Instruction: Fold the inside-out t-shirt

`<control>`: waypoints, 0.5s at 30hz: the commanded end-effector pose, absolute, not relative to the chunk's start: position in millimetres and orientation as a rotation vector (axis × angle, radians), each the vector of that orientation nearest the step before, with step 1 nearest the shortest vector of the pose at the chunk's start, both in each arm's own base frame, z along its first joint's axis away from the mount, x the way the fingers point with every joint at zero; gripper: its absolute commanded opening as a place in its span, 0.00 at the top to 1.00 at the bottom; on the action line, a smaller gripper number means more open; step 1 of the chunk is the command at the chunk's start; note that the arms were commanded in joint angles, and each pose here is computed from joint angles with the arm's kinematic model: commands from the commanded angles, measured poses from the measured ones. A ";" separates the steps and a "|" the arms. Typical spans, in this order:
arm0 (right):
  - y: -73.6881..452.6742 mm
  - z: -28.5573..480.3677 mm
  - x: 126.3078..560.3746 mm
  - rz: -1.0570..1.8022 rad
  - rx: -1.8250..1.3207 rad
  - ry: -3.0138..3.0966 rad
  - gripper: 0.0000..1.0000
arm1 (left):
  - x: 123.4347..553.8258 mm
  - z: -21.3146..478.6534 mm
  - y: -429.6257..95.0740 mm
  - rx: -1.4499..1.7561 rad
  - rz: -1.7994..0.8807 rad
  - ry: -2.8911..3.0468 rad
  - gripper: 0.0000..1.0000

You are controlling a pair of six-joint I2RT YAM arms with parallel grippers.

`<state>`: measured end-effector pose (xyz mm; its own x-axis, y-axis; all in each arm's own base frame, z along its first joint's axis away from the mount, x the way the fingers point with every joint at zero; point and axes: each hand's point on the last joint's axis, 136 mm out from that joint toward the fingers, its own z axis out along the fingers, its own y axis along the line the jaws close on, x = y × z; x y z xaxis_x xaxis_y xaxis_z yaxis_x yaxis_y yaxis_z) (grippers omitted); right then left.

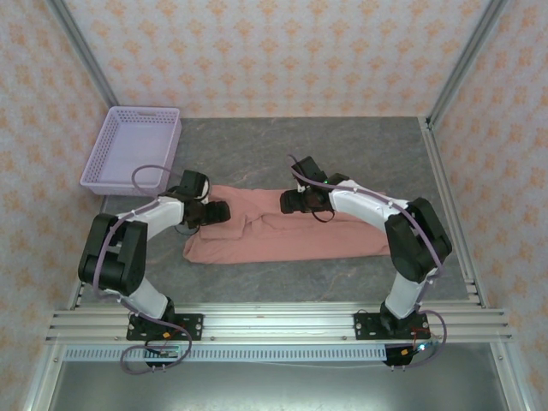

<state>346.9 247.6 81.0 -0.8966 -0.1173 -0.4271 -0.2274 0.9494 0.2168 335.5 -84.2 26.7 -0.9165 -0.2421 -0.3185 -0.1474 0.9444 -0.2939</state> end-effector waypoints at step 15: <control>242.6 69.7 342.0 0.354 -0.213 2.714 0.27 | 333.6 18.2 -124.4 -0.148 -0.511 2.760 0.87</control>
<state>345.2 246.4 77.8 -0.9014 -0.1076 -0.4193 -0.2156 0.9515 0.2194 334.4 -117.1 20.1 -0.9338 -0.1830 -0.3076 -0.0666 0.9333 -0.3528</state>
